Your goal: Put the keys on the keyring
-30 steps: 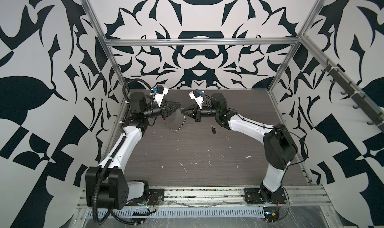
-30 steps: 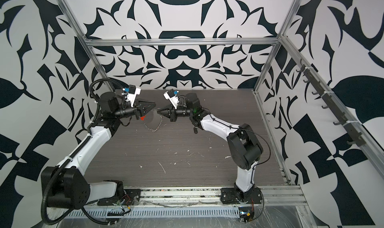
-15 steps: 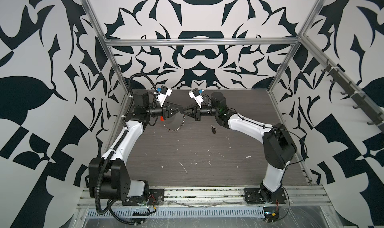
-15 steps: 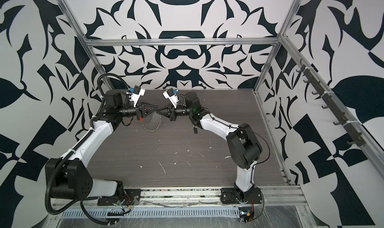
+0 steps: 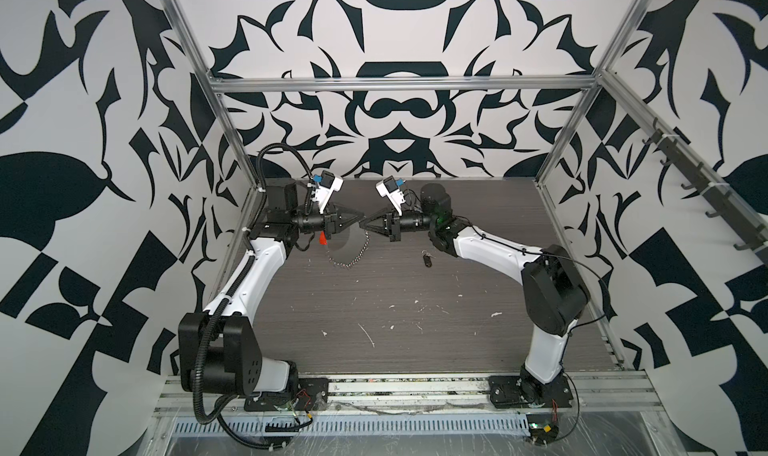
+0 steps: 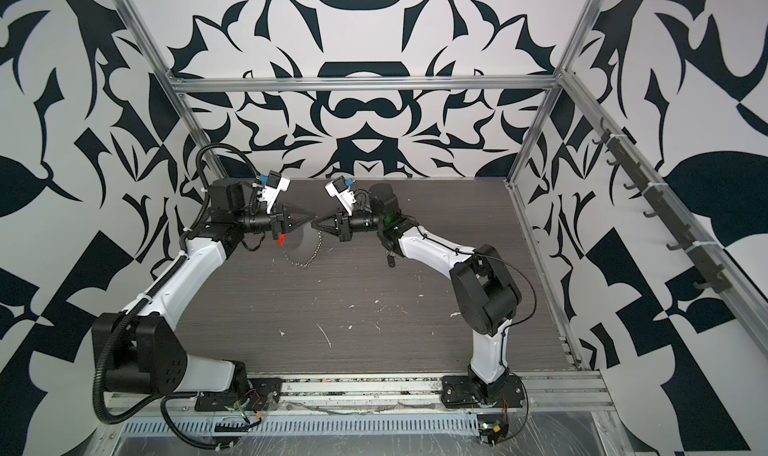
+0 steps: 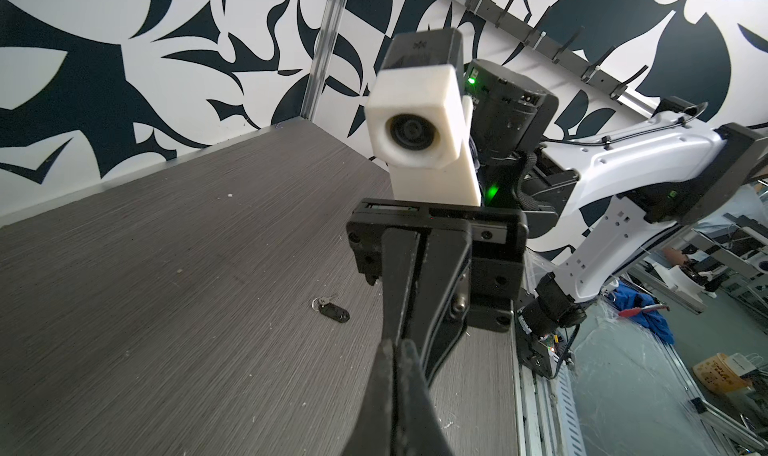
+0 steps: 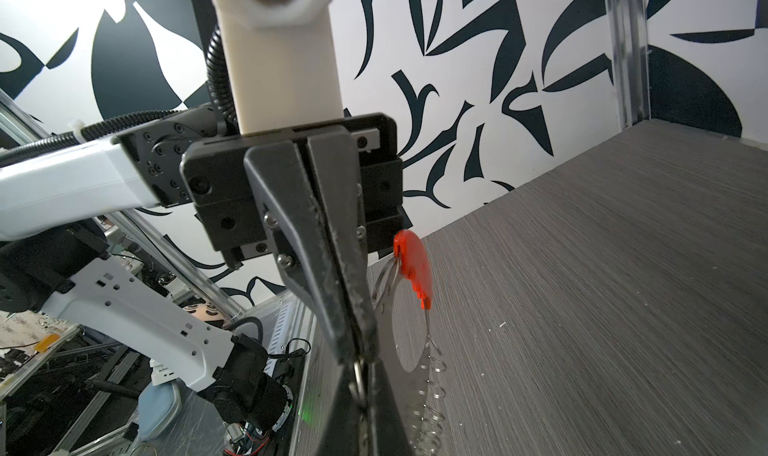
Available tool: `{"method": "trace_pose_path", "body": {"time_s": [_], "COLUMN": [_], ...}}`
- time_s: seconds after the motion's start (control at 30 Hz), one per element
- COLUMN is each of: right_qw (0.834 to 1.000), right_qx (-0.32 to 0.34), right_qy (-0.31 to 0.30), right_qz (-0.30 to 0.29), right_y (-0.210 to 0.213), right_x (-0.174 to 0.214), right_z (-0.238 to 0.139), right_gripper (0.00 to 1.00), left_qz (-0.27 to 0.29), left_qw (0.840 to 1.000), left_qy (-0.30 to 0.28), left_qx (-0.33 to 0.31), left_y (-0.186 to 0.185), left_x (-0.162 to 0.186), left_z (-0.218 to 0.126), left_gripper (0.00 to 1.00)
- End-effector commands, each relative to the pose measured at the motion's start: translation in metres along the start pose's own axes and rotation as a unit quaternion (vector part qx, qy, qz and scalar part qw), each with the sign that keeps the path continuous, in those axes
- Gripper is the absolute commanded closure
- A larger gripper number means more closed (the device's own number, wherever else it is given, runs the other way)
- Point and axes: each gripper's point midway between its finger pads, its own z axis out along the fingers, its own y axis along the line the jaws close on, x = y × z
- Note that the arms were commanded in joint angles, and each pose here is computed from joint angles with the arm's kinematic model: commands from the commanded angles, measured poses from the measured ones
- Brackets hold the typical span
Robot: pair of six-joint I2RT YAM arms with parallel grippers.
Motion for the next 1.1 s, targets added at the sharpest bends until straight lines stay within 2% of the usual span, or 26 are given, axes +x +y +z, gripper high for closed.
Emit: {"method": "trace_pose_path", "body": {"time_s": [0.0,0.27,0.43,0.73,0.87,0.97,1.07], "right_qw": [0.997,0.996,0.994,0.985,0.978,0.970,0.964], "right_qx": [-0.006,0.063,0.099,0.138,0.172,0.201,0.213], "right_qy": [-0.043,-0.019,-0.018,-0.071,-0.074,-0.071,-0.071], "right_qz": [-0.065,-0.056,-0.029,0.072,0.095,0.114,0.139], "right_y": [0.017,-0.005,-0.021,-0.060,-0.083,-0.104,-0.122], "right_x": [-0.042,-0.034,-0.023,0.036,0.060,0.079,0.099], "right_z": [-0.004,-0.008,-0.011,-0.021,-0.026,-0.033,-0.041], "right_gripper": [1.00,1.00,1.00,1.00,1.00,1.00,1.00], "left_qz": [-0.012,0.005,0.001,-0.066,-0.100,-0.126,-0.138], "left_qw": [1.000,0.999,0.997,0.992,0.987,0.983,0.976], "left_qy": [0.005,-0.001,0.011,0.057,0.079,0.074,0.060], "left_qx": [0.015,-0.044,-0.078,-0.088,-0.096,-0.114,-0.157], "left_y": [-0.007,0.000,0.009,0.041,0.061,0.079,0.099], "left_x": [-0.004,-0.006,0.011,0.075,0.100,0.109,0.109], "left_z": [0.000,-0.001,0.017,0.064,0.083,0.093,0.093], "left_gripper": [1.00,1.00,1.00,1.00,1.00,1.00,0.87]}}
